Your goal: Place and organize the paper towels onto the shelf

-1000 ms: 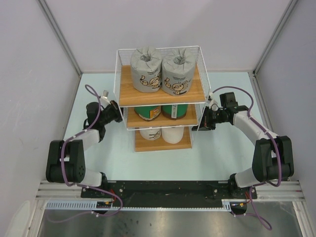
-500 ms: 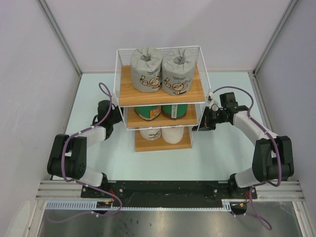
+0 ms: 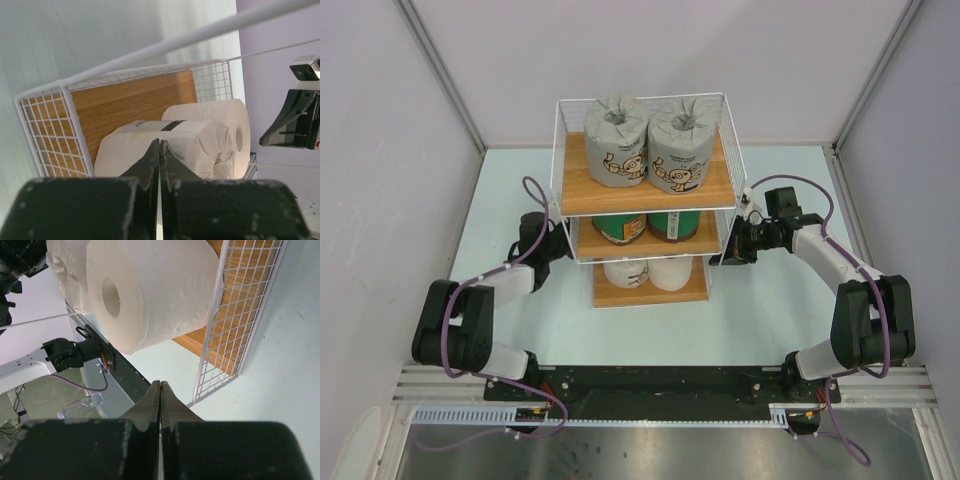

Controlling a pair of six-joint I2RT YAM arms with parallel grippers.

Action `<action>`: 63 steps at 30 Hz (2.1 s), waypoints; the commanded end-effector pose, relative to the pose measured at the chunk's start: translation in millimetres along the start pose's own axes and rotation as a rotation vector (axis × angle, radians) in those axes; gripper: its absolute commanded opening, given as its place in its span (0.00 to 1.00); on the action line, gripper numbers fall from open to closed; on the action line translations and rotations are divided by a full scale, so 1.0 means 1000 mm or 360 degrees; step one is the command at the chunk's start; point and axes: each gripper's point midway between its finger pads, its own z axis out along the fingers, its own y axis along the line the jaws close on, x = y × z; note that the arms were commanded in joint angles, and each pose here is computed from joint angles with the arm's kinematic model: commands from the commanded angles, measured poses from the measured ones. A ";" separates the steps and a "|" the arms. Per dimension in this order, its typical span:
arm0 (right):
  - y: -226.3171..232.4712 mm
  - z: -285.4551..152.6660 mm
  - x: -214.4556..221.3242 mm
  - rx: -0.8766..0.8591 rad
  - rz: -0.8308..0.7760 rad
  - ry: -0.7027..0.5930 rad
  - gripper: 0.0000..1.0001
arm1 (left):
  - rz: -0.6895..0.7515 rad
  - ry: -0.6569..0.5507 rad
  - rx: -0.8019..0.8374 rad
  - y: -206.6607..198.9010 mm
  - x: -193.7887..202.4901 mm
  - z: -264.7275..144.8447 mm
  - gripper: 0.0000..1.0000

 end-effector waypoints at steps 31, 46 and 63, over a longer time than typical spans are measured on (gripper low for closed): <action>-0.014 -0.125 -0.080 0.0653 -0.0049 -0.1090 0.72 | 0.0247 -0.0696 -0.0730 -0.015 -0.079 -0.168 0.62; -0.006 -0.246 -0.065 0.1095 -0.0038 -0.1911 0.93 | 0.0208 -0.0760 -0.0940 -0.005 -0.077 -0.195 1.00; -0.020 -0.259 -0.054 0.1172 0.0129 -0.2048 0.99 | 0.0384 -0.1045 -0.1070 -0.019 -0.095 -0.240 1.00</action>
